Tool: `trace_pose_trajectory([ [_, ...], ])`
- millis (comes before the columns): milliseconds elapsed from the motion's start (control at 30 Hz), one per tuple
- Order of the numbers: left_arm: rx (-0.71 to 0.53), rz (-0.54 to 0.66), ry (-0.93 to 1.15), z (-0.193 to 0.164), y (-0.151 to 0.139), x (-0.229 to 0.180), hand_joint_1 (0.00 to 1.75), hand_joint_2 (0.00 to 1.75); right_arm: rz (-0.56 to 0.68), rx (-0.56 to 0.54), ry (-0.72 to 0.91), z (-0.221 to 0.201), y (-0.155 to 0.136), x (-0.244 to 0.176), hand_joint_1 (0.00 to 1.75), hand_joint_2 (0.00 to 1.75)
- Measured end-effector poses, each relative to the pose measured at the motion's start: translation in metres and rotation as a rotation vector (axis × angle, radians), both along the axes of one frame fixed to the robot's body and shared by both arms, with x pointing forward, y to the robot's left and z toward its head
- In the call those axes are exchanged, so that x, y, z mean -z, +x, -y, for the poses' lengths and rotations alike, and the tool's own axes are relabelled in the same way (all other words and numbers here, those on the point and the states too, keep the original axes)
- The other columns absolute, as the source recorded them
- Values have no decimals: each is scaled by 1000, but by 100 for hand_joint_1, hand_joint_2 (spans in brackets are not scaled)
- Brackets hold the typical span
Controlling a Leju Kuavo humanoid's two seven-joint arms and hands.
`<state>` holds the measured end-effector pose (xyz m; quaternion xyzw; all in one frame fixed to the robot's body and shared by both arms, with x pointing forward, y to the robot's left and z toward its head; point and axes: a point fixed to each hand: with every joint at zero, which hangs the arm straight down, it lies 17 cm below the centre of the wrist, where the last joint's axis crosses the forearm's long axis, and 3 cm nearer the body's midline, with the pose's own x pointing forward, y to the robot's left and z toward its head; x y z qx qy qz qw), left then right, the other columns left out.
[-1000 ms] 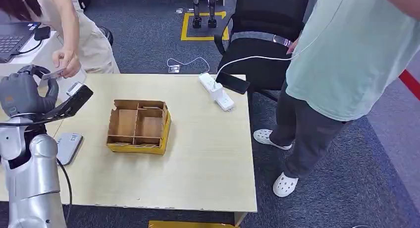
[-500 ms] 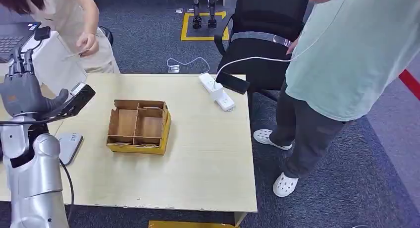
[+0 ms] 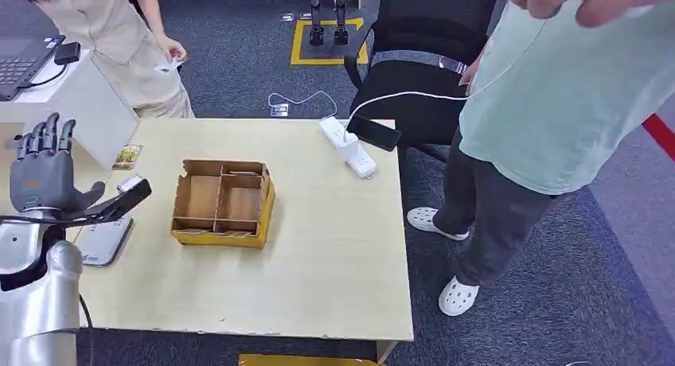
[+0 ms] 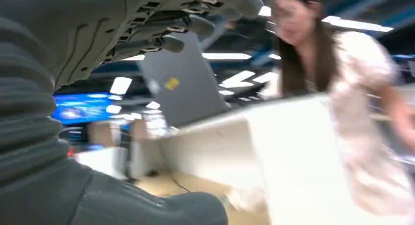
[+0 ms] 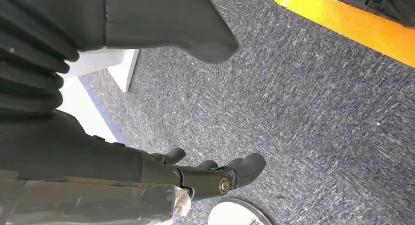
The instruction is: Pass the card to the sensor for recognition and then transmit it.
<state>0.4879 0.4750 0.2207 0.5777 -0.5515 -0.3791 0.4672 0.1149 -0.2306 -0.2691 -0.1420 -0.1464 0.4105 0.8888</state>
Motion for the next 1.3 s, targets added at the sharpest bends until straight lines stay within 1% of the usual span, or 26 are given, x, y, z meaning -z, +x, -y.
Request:
trace_pose_trajectory([
  [167, 52, -81, -27, -4, -17, 33, 0, 175, 2, 4, -1, 1, 0, 0, 0, 0],
  [333, 226, -195, -126, 1, -61, 57, 0, 175, 11, 7, -4, 4, 1, 0, 0, 0],
  [433, 342, -259, -135, 9, -88, 46, 0, 175, 15, 14, -9, 8, 1, 0, 0, 0],
  [533, 453, -294, -89, 28, -100, 23, 0, 175, 18, 18, -12, 10, 3, 0, 0, 0],
  [633, 526, -310, 7, 52, -106, 8, 0, 175, 20, 22, -10, 10, 3, 0, 0, 0],
  [733, 579, -316, 97, 74, -108, 6, 0, 175, 22, 27, -10, 11, 2, 0, 0, 0],
  [867, 649, -329, 154, 107, -114, 18, 0, 175, 25, 34, -14, 12, 2, 0, 0, 0],
  [1100, 699, -331, 246, 142, -116, 34, 0, 175, 26, 53, -18, 14, 1, 0, 0, 0],
  [1200, 700, -282, 339, 166, -113, 42, 0, 175, 22, 59, -18, 15, -1, 0, 0, 0],
  [1300, 730, -263, 353, 197, -114, 58, 0, 175, 21, 63, -18, 15, -2, 0, 0, 0],
])
